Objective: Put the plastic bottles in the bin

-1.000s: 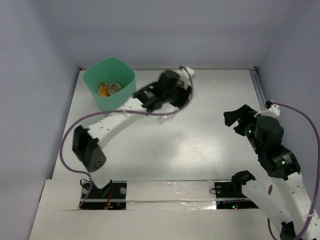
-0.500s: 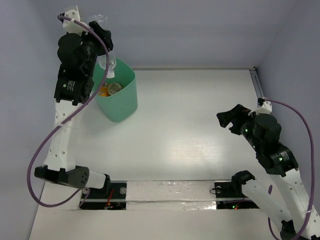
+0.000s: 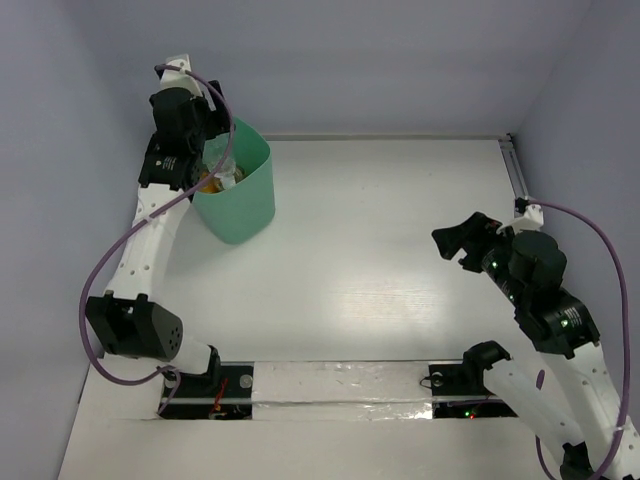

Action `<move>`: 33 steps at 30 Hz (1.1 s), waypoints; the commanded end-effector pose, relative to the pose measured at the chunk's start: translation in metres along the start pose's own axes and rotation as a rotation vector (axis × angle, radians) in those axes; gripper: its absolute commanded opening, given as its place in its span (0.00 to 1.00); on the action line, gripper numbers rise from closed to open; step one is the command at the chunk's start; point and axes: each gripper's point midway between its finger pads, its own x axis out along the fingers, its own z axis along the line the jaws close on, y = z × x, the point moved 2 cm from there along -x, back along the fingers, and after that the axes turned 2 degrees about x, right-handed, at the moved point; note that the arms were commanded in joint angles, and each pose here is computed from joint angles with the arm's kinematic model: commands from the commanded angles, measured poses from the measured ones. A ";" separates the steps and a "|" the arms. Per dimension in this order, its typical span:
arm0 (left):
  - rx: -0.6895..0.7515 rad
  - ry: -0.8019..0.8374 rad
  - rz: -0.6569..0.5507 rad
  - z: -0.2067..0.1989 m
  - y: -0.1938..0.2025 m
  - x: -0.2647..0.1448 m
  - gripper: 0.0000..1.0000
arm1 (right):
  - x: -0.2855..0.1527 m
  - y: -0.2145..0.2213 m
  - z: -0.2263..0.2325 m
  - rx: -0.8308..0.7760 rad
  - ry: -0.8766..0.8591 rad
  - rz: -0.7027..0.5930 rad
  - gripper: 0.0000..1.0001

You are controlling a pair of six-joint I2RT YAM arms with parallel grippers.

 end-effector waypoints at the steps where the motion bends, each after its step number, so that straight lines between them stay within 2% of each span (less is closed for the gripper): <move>1: -0.014 0.069 -0.190 -0.010 -0.060 -0.019 0.78 | -0.005 -0.008 0.011 -0.005 -0.052 -0.024 0.83; 4: -0.021 0.099 -0.193 -0.015 -0.063 -0.022 0.80 | -0.003 -0.008 0.012 0.000 -0.055 -0.020 0.83; 6: -0.029 0.117 -0.167 -0.018 -0.064 -0.026 0.91 | -0.003 -0.009 0.013 0.001 -0.058 -0.022 0.83; 9: -0.085 0.210 -0.165 -0.033 -0.075 -0.045 0.99 | -0.002 -0.013 0.013 -0.002 -0.054 -0.036 0.81; 11: -0.141 0.301 -0.162 -0.045 -0.078 -0.065 0.99 | -0.001 -0.017 0.015 -0.010 -0.052 -0.048 0.70; 12: -0.140 0.322 -0.165 -0.047 -0.079 -0.072 0.99 | -0.002 -0.020 0.017 -0.010 -0.054 -0.054 0.70; 13: -0.177 0.361 -0.142 -0.053 -0.074 -0.078 0.99 | -0.002 -0.024 0.019 -0.016 -0.059 -0.064 0.56; 15: -0.208 0.392 -0.150 -0.055 -0.078 -0.098 0.99 | -0.005 -0.034 0.026 -0.015 -0.073 -0.082 0.39; 16: -0.234 0.403 -0.115 -0.056 -0.069 -0.103 0.99 | -0.007 -0.038 0.030 -0.019 -0.081 -0.092 0.29; 19: -0.254 0.454 -0.109 -0.058 -0.066 -0.131 0.99 | -0.022 -0.062 0.044 -0.025 -0.114 -0.150 0.15; 21: -0.283 0.446 -0.091 -0.053 -0.056 -0.148 0.99 | -0.040 -0.084 0.054 -0.030 -0.130 -0.216 0.11; 24: -0.314 0.442 -0.121 -0.046 -0.058 -0.178 0.99 | -0.061 -0.106 0.065 -0.039 -0.162 -0.284 0.11; 26: -0.332 0.441 -0.121 -0.043 -0.053 -0.190 0.99 | -0.081 -0.123 0.073 -0.042 -0.191 -0.343 0.27; 27: -0.343 0.449 -0.145 -0.041 -0.058 -0.204 0.99 | -0.086 -0.127 0.075 -0.040 -0.196 -0.361 0.40; 28: -0.349 0.440 -0.138 -0.039 -0.056 -0.209 0.99 | -0.093 -0.132 0.077 -0.043 -0.204 -0.381 0.67; 30: -0.362 0.434 -0.150 -0.035 -0.059 -0.226 0.99 | -0.109 -0.144 0.079 -0.033 -0.210 -0.437 0.90; 31: -0.368 0.433 -0.159 -0.034 -0.062 -0.232 0.99 | -0.114 -0.149 0.080 -0.029 -0.215 -0.463 1.00; 33: -0.378 0.442 -0.182 -0.032 -0.066 -0.245 0.99 | -0.120 -0.155 0.078 -0.020 -0.206 -0.494 1.00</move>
